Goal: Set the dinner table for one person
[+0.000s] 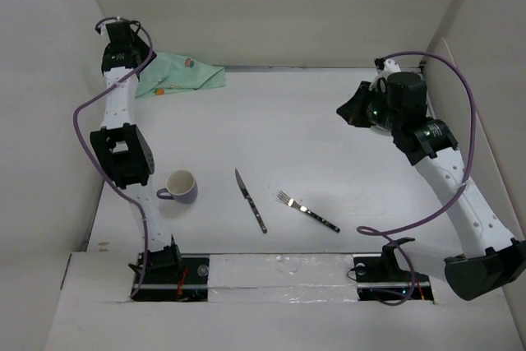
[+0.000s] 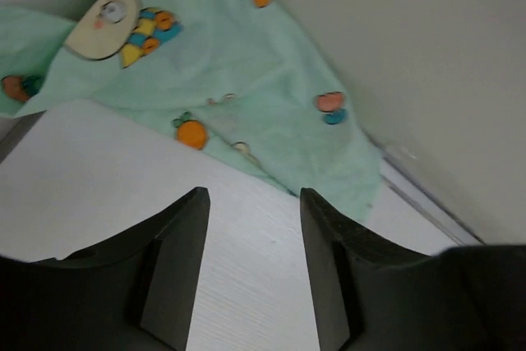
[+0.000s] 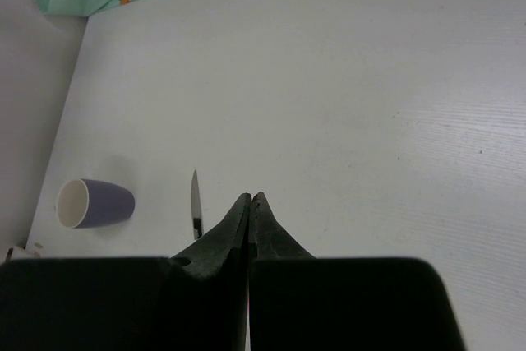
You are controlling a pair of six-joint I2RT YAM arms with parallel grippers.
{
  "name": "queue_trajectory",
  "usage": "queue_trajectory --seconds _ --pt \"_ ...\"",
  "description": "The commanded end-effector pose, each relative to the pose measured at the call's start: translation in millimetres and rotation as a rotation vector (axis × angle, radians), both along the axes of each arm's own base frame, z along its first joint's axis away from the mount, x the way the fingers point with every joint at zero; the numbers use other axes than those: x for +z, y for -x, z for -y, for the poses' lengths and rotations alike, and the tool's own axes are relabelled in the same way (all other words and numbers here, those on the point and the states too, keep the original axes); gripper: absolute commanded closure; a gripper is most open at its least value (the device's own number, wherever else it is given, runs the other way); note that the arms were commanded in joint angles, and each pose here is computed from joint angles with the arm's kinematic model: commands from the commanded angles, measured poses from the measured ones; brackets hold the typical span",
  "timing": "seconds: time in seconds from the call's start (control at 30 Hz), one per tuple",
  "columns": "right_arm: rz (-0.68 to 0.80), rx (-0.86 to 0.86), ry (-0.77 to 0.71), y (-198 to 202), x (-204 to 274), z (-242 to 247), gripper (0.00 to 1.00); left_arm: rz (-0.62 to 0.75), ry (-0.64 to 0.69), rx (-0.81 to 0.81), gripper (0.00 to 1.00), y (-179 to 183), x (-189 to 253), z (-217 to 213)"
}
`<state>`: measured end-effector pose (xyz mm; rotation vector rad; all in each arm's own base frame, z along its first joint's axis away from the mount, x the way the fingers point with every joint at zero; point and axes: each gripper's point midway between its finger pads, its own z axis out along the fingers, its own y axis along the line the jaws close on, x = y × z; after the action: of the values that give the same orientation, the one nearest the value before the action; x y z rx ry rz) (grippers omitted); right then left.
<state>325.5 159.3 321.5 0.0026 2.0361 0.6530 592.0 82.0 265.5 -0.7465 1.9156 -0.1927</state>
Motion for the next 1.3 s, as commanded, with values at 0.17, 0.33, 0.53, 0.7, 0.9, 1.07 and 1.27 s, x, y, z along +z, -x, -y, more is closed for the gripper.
queue_trajectory --seconds 0.17,0.33,0.53,0.7,0.9,1.07,1.27 --pt "0.033 0.062 -0.005 -9 5 -13 1.0 -0.107 -0.01 0.21 0.39 -16 -75 -54" --pt "-0.024 0.092 0.006 -15 -11 -22 0.93 -0.127 0.01 0.203 0.3 -37 -113 -61" --pt "-0.053 0.14 0.017 -19 -17 -44 0.83 -0.148 0.05 0.166 0.29 -58 -157 -55" --pt "-0.086 0.183 0.033 -18 -29 -68 0.82 -0.125 0.078 0.14 0.28 -74 -174 -51" --pt "-0.105 0.207 0.044 -15 -34 -89 0.81 -0.058 0.177 0.07 0.27 -94 -183 -33" --pt "-0.109 0.227 0.052 -13 -35 -103 0.81 -0.021 0.251 0.029 0.29 -106 -201 -21" --pt "-0.12 0.223 0.072 -11 -33 -106 0.82 -0.025 0.264 -0.01 0.56 -112 -218 1"
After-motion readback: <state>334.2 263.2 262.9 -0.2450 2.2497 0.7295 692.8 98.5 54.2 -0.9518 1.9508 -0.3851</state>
